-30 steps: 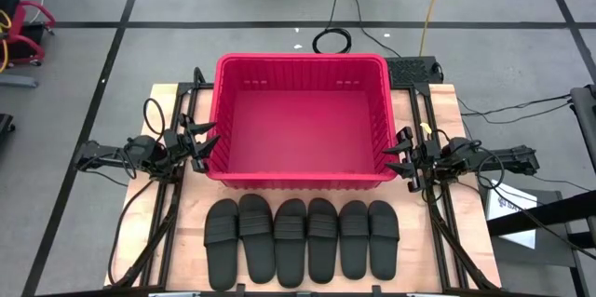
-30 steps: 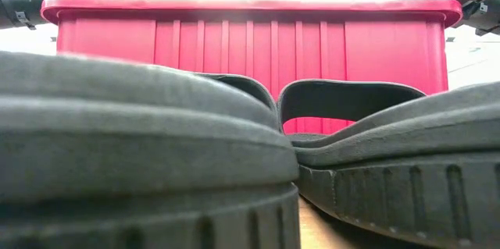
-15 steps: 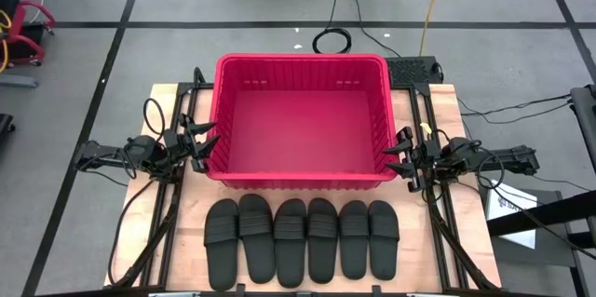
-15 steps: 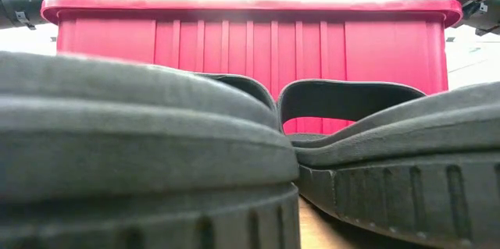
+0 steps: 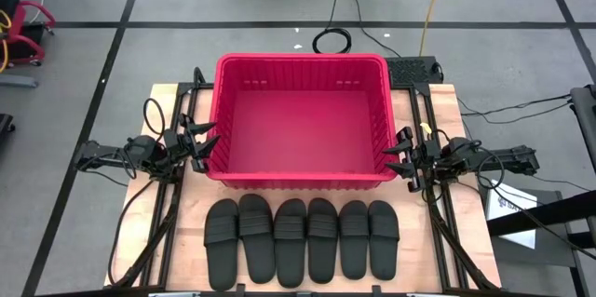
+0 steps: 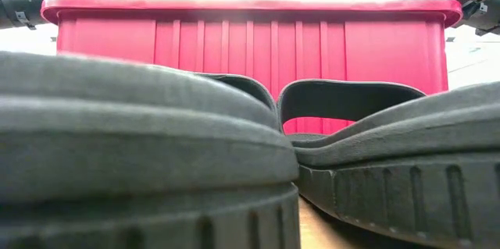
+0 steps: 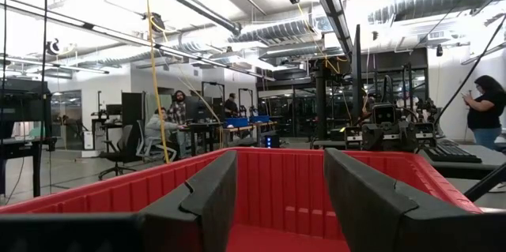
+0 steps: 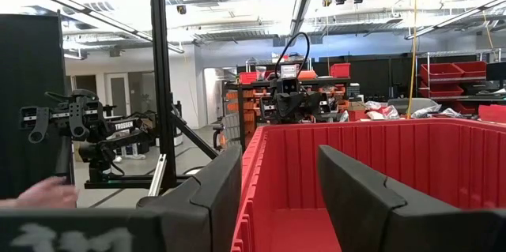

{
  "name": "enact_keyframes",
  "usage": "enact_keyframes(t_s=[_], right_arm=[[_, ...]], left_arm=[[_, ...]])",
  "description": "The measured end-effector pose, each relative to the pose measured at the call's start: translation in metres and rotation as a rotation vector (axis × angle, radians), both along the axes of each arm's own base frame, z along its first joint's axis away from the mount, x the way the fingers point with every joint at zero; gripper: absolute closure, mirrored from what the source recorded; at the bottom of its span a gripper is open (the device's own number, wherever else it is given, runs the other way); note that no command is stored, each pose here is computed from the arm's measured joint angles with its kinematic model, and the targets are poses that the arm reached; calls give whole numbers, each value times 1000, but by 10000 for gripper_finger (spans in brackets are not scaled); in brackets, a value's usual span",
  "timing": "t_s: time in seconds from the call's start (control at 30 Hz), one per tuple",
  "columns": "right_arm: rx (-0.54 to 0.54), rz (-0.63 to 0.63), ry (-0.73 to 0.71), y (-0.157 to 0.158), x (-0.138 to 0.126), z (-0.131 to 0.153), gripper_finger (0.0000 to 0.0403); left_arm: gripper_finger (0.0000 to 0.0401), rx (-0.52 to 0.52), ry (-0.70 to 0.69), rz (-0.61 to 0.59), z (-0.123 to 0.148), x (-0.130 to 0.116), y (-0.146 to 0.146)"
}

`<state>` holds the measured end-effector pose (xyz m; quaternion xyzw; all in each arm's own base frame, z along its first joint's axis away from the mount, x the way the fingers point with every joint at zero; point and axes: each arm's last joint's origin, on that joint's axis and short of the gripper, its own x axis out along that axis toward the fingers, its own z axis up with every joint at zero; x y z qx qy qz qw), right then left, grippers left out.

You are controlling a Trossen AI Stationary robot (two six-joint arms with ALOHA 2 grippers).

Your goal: Pick and place slides into bin

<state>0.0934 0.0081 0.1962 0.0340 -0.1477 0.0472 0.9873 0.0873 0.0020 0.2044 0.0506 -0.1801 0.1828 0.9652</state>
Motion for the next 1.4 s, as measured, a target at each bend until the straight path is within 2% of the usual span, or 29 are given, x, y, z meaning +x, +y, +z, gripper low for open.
enact_keyframes(t_s=[0.73, 1.07, 1.2, 1.4], right_arm=[[0, 0, 0, 0, 0, 0, 248], [0, 1, 0, 0, 0, 0, 248], [18, 5, -2, 0, 0, 0, 248], [31, 8, -6, 0, 0, 1, 248]], left_arm=[[205, -1, 0, 0, 0, 0, 0], [205, -152, -65, -64, 1, 0, 0], [205, -119, -112, -26, 6, -3, 1], [205, -26, -265, 31, 22, -14, 2]])
